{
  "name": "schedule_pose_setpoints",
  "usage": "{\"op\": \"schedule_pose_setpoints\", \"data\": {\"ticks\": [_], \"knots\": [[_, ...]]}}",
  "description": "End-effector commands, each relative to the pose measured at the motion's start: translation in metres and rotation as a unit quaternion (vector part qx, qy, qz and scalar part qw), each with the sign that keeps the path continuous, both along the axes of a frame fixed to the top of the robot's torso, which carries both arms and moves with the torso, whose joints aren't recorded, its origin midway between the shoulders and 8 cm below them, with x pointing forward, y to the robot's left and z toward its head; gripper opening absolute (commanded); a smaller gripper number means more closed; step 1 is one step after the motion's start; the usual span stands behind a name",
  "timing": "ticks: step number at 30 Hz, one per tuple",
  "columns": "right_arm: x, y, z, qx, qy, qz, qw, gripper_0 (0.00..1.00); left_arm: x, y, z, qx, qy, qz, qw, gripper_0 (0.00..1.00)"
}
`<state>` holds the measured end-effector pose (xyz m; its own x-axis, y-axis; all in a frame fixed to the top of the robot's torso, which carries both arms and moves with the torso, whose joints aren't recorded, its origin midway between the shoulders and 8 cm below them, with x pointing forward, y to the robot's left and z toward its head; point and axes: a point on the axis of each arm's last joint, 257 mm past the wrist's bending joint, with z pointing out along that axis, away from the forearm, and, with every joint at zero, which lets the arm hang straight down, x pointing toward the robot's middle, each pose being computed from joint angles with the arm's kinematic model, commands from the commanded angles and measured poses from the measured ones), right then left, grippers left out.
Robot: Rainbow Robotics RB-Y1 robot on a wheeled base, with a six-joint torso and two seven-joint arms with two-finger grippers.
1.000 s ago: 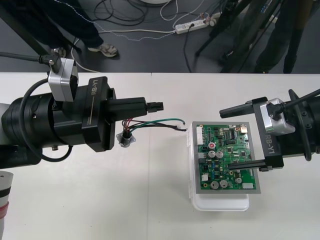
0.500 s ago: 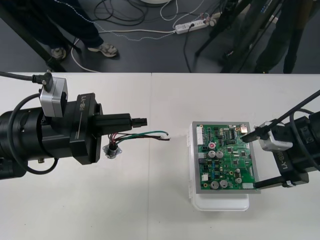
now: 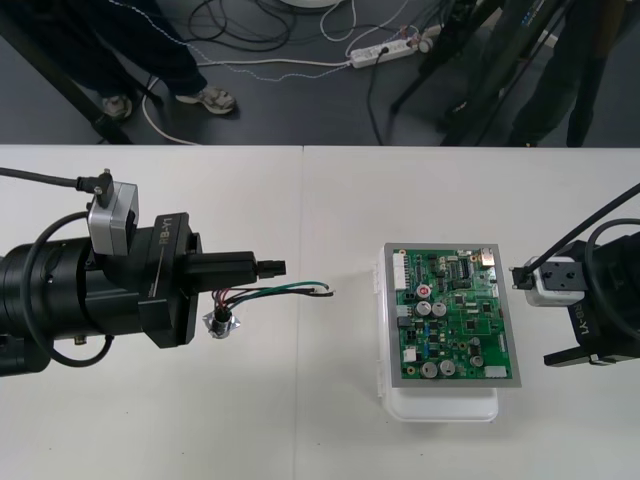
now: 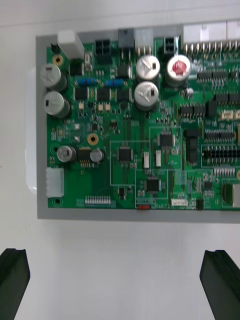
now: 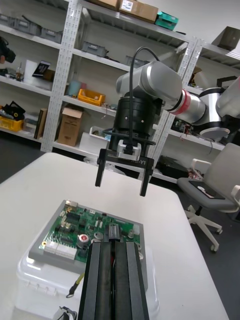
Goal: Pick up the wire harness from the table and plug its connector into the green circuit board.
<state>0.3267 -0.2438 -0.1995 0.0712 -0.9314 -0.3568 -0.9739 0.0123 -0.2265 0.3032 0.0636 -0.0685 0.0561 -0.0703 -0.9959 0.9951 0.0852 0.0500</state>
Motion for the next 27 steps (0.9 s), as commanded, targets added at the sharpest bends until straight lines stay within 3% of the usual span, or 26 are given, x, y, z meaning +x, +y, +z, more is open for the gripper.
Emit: {"op": "schedule_pose_setpoints", "data": {"ticks": [1, 9, 18, 27], "knots": [[-0.009, -0.026, -0.016, -0.041, 0.014, -0.04, 0.998, 1.0, -0.005, 0.012, -0.02, 0.02, -0.046, -0.017, 0.999, 0.0], [-0.01, -0.053, -0.034, -0.081, 0.011, -0.068, 0.994, 1.0, 0.002, 0.018, -0.037, 0.018, -0.065, -0.03, 0.997, 0.0], [0.005, -0.047, -0.033, -0.067, -0.022, -0.071, 0.995, 1.0, 0.008, 0.017, -0.051, 0.008, -0.08, -0.038, 0.996, 0.0], [0.021, -0.037, -0.035, -0.07, -0.073, -0.016, 0.995, 1.0, 0.017, 0.011, -0.075, 0.005, -0.095, -0.041, 0.995, 0.0]]}}
